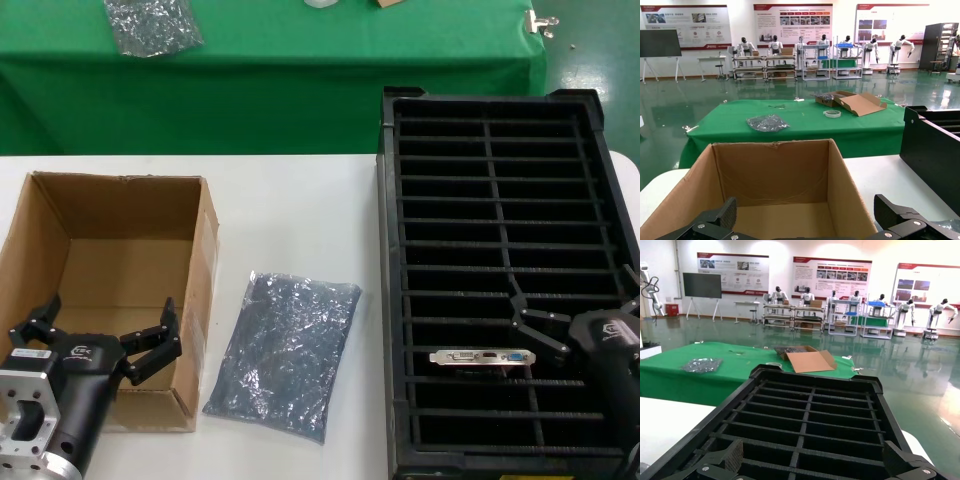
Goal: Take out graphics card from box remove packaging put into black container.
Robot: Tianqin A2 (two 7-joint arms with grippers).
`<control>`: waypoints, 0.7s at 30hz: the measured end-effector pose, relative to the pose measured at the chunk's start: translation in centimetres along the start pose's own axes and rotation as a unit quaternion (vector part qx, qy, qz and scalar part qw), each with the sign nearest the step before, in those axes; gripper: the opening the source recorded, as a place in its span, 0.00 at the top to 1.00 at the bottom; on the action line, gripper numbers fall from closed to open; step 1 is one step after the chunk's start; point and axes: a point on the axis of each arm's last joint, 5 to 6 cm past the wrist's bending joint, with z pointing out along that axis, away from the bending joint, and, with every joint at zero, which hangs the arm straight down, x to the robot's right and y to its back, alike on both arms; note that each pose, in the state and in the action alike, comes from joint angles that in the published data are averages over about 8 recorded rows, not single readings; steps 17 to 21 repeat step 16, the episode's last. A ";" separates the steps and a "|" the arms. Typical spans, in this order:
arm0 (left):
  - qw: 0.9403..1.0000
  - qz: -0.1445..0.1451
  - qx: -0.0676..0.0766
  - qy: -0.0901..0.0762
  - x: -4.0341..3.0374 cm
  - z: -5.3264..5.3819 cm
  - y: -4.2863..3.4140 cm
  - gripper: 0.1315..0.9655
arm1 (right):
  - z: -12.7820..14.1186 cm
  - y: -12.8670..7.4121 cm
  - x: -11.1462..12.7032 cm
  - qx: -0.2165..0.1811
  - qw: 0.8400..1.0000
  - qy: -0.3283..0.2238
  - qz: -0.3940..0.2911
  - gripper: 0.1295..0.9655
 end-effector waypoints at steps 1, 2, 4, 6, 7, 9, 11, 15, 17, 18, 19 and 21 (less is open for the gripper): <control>1.000 0.000 0.000 0.000 0.00 0.0 0.00 0.00 | 0.0 0.0 0.0 0.000 1.000 0.000 0.000 0.00; 1.000 0.000 0.000 0.000 0.00 0.0 0.00 0.00 | 0.0 0.0 0.0 0.000 1.000 0.000 0.000 0.00; 1.000 0.000 0.000 0.000 0.00 0.0 0.00 0.00 | 0.0 0.0 0.0 0.000 1.000 0.000 0.000 0.00; 1.000 0.000 0.000 0.000 0.00 0.0 0.00 0.00 | 0.0 0.0 0.0 0.000 1.000 0.000 0.000 0.00; 1.000 0.000 0.000 0.000 0.00 0.0 0.00 0.00 | 0.0 0.0 0.0 0.000 1.000 0.000 0.000 0.00; 1.000 0.000 0.000 0.000 0.00 0.0 0.00 0.00 | 0.0 0.0 0.0 0.000 1.000 0.000 0.000 0.00; 1.000 0.000 0.000 0.000 0.00 0.0 0.00 0.00 | 0.0 0.0 0.0 0.000 1.000 0.000 0.000 0.00; 1.000 0.000 0.000 0.000 0.00 0.0 0.00 0.00 | 0.0 0.0 0.0 0.000 1.000 0.000 0.000 0.00; 1.000 0.000 0.000 0.000 0.00 0.0 0.00 0.00 | 0.0 0.0 0.0 0.000 1.000 0.000 0.000 0.00; 1.000 0.000 0.000 0.000 0.00 0.0 0.00 0.00 | 0.0 0.0 0.0 0.000 1.000 0.000 0.000 0.00; 1.000 0.000 0.000 0.000 0.00 0.0 0.00 0.00 | 0.0 0.0 0.0 0.000 1.000 0.000 0.000 0.00; 1.000 0.000 0.000 0.000 0.00 0.0 0.00 0.00 | 0.0 0.0 0.0 0.000 1.000 0.000 0.000 0.00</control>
